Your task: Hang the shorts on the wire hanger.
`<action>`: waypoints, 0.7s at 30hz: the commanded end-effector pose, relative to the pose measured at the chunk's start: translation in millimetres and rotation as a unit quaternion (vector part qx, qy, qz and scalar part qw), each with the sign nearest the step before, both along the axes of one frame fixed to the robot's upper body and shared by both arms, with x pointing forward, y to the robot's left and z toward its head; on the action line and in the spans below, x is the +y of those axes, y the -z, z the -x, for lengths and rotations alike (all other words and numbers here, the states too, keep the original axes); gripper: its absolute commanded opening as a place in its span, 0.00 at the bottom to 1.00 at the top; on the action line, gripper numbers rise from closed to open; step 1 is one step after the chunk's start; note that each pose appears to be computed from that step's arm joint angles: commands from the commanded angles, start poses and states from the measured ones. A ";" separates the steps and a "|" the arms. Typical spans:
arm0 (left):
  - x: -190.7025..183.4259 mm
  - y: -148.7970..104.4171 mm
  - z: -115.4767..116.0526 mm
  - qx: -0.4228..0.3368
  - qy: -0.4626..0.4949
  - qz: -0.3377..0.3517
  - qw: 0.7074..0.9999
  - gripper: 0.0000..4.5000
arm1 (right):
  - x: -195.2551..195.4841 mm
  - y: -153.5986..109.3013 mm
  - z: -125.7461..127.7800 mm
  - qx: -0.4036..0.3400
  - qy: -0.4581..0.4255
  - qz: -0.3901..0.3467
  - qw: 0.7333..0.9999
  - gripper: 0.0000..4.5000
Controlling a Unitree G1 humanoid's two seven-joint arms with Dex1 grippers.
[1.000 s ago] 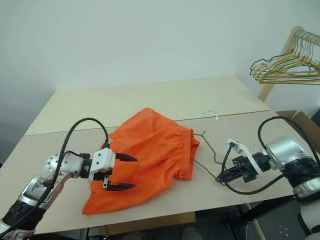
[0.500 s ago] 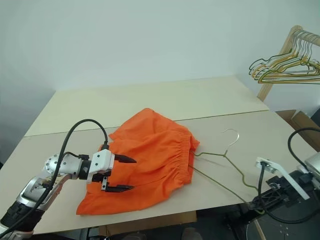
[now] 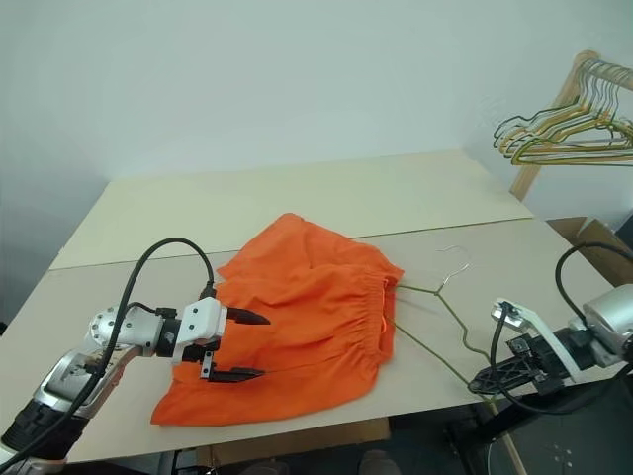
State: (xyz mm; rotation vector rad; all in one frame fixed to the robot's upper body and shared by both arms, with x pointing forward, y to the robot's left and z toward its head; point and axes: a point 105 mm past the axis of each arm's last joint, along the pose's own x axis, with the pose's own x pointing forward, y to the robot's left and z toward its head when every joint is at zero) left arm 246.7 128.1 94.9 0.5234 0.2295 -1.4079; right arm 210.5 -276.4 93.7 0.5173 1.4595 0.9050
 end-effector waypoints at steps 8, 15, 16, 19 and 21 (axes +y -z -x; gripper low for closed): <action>-0.7 -6.5 -2.5 -0.019 0.008 -0.006 1.000 0.99 | 14.1 -9.5 -25.3 0.011 0.086 -0.080 0.993 0.00; -0.2 -4.9 -1.0 -0.018 0.004 -0.003 1.000 0.99 | 43.9 -5.6 -37.6 0.039 0.102 -0.150 0.983 0.00; -0.1 -4.4 -0.1 -0.017 0.004 -0.003 1.000 0.99 | 48.4 -6.8 -35.7 0.039 0.092 -0.162 0.982 0.00; -0.4 -4.5 1.1 -0.015 0.004 -0.002 1.000 0.99 | 50.8 -6.1 -34.7 0.040 0.094 -0.174 0.979 0.00; -0.5 -4.3 1.2 -0.015 0.002 -0.001 1.000 0.99 | 46.7 8.9 -46.9 0.048 0.144 -0.153 0.976 0.00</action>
